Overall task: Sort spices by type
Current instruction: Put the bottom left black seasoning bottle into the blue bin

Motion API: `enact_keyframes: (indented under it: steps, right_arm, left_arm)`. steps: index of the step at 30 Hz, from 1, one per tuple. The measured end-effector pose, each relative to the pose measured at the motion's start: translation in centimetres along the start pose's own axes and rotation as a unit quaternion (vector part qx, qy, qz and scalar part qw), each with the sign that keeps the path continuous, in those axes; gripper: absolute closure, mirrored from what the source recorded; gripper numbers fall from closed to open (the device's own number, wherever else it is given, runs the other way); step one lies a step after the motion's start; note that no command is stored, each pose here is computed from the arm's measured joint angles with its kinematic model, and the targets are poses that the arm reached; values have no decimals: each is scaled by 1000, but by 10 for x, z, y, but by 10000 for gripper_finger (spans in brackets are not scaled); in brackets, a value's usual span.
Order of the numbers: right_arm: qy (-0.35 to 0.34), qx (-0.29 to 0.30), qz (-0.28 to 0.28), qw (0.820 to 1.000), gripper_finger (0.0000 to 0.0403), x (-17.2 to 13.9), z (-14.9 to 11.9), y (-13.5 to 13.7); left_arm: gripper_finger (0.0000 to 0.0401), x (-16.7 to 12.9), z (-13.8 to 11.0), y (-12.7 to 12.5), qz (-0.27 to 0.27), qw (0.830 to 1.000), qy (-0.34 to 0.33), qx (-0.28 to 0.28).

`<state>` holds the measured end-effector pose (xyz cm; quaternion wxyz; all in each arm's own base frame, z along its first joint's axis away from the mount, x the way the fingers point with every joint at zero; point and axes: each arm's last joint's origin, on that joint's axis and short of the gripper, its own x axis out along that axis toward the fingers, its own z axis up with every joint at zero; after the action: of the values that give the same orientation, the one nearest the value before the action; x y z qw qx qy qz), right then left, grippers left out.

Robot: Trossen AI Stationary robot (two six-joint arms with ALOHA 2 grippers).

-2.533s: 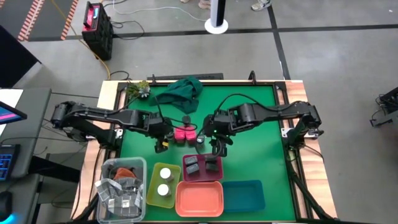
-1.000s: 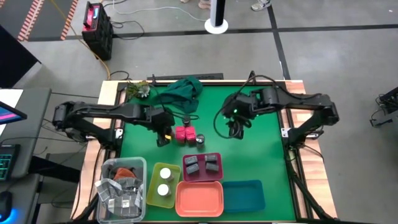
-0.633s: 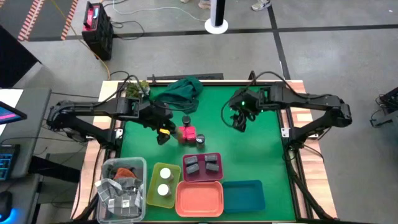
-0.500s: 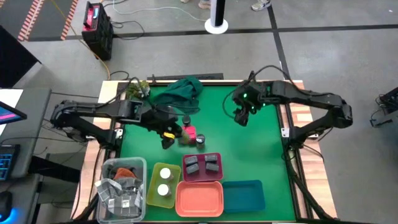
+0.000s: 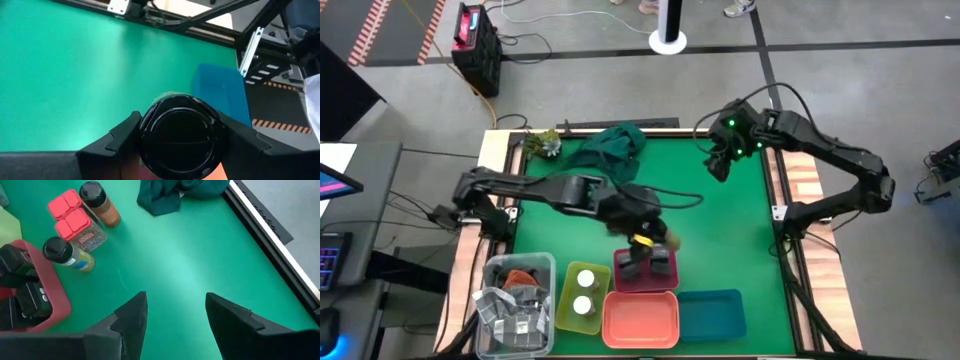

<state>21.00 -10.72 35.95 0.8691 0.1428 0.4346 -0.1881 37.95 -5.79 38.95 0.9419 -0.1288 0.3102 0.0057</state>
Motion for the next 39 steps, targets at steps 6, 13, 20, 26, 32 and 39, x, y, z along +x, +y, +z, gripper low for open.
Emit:
enact_keyframes:
  steps: [6, 13, 20, 26, 32, 39]
  right_arm:
    - [9, -5, -13, 1000, 175, -3, -3, -11]
    - [7, 9, -38, 999, 175, -10, -6, -31]
    - [6, 40, -61, 997, 175, -27, -17, -46]
    - [-33, 70, -82, 994, 175, -52, -27, -53]
    - [-59, 86, -79, 991, 175, -60, -29, -54]
    - [-52, 86, -56, 993, 175, -52, -24, -44]
  left_arm:
    - [194, 18, 7, -18, -20, 1000, -9, -6]
    - [194, 34, 10, -33, -38, 999, -22, -30]
    - [194, 37, 18, -41, -61, 994, -69, -51]
    - [194, 57, 14, -42, -88, 993, -57, -60]
    - [194, 86, -3, -47, -110, 993, -6, -51]
    - [193, 125, -21, -49, -158, 985, 45, -45]
